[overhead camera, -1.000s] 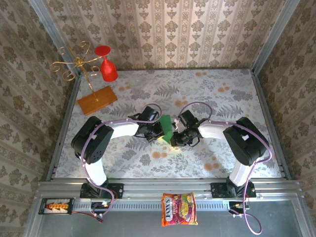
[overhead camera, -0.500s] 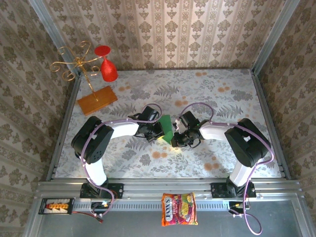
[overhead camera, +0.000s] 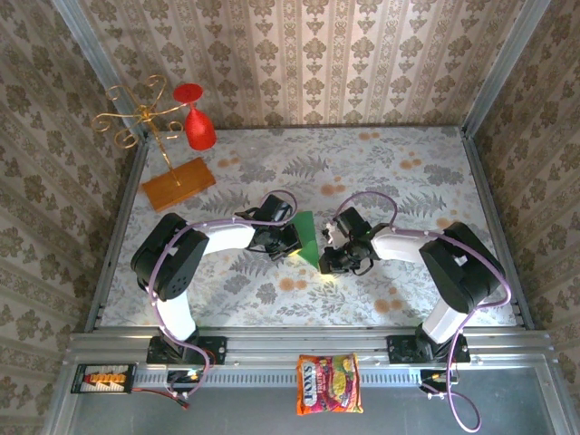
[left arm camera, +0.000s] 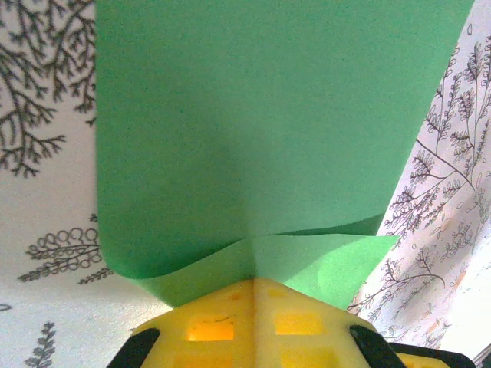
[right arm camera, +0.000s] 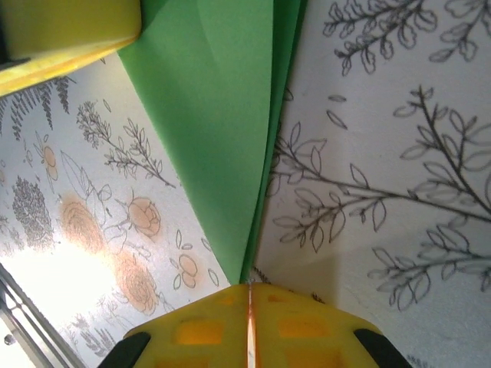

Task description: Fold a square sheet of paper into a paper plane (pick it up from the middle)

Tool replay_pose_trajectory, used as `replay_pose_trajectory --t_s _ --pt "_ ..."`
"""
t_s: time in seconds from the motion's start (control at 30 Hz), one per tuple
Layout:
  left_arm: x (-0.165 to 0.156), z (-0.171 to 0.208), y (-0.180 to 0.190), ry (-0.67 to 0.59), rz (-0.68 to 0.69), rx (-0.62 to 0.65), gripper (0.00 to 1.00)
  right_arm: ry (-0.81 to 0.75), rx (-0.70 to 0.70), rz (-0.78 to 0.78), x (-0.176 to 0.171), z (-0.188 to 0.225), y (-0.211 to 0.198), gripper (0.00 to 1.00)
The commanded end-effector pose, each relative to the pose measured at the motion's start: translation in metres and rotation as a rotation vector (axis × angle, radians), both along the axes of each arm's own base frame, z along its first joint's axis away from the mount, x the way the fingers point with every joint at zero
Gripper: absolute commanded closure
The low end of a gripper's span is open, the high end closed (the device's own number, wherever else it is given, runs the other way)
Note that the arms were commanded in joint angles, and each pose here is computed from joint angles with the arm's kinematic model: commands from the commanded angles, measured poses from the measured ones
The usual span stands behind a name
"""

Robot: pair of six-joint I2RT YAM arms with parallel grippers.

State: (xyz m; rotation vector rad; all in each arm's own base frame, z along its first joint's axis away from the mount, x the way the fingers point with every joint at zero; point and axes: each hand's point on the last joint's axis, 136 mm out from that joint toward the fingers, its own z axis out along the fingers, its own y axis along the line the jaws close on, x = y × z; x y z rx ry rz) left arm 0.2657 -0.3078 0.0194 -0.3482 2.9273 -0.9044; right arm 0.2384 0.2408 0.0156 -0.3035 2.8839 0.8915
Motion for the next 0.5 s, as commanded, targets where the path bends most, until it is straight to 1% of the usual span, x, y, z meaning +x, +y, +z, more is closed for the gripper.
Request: replay_pose_trajectory --t_s 0.0,0.1,0.17,0.47 --pt "-0.020 -0.036 0.034 0.091 0.016 0.160 0.94 -0.074 0.026 0.006 0.003 0.034 -0.002 0.89" --pt "-0.019 -0.035 0.034 0.086 0.014 0.159 0.94 -0.170 0.059 0.014 0.011 0.059 0.000 0.88" --pt "-0.018 -0.035 0.032 0.085 0.013 0.155 0.94 -0.191 0.071 0.017 0.015 0.064 0.002 0.88" --pt "-0.018 -0.033 0.028 0.081 -0.001 0.143 0.94 -0.075 0.114 -0.005 0.033 0.038 0.029 0.89"
